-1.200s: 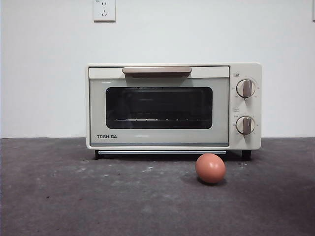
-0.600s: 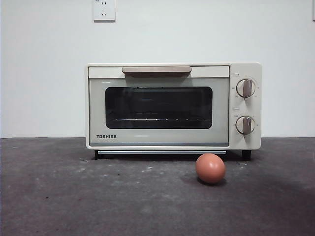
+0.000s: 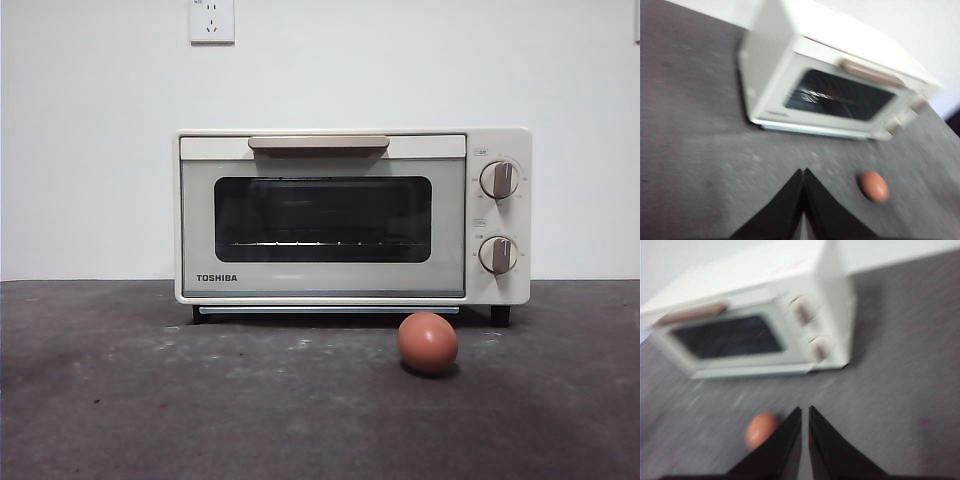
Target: Eggoven
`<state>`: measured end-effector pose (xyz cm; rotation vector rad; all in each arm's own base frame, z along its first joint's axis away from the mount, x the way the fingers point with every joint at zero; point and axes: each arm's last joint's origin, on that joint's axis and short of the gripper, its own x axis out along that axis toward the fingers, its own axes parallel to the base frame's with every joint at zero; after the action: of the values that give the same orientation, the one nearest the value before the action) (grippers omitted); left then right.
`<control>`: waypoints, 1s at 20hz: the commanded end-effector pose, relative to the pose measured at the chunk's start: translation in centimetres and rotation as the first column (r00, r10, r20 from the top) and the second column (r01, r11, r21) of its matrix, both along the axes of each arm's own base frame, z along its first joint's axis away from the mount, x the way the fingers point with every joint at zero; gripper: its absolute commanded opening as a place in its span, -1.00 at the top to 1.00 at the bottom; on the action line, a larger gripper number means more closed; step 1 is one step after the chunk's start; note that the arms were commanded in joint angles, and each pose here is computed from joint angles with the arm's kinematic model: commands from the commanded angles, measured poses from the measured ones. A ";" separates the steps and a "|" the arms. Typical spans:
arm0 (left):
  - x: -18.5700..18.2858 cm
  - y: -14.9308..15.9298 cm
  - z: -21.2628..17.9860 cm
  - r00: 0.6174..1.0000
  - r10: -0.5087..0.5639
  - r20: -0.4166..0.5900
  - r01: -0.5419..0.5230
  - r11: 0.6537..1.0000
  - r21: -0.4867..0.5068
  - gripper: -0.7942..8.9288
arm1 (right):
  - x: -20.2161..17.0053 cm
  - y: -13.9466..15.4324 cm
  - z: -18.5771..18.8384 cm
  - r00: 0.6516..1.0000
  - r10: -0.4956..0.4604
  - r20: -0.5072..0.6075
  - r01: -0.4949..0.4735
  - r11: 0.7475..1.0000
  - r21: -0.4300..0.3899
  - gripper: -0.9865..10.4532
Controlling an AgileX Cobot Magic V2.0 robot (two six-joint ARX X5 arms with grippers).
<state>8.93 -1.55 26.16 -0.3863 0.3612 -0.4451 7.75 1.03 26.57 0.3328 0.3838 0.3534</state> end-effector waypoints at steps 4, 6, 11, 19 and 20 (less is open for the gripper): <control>0.6 -0.3 3.3 0.984 -0.172 -0.050 0.177 0.977 0.117 0.82 | 0.0 0.7 3.0 0.959 0.258 -0.115 -0.264 0.964 -0.043 0.82; 0.7 -0.5 4.0 0.976 -0.202 -0.077 0.210 0.970 0.125 0.82 | -0.2 0.8 3.7 0.943 0.291 -0.161 -0.303 0.951 -0.057 0.82; 0.8 -0.7 4.8 0.964 -0.236 -0.122 0.251 0.959 0.133 0.82 | -0.3 1.1 5.0 0.920 0.339 -0.199 -0.360 0.929 -0.083 0.82; 0.7 -0.7 4.8 0.962 -0.241 -0.131 0.257 0.957 0.130 0.82 | -0.2 1.2 5.0 0.917 0.331 -0.220 -0.350 0.936 -0.050 0.12; 0.7 -0.7 4.8 0.962 -0.241 -0.131 0.257 0.957 0.130 0.82 | 0.0 1.3 4.9 0.916 0.330 -0.229 -0.349 0.936 -0.047 0.12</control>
<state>9.65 -2.26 30.31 -0.2424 0.5808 -0.6271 7.68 2.25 31.10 0.2090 0.6801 0.6439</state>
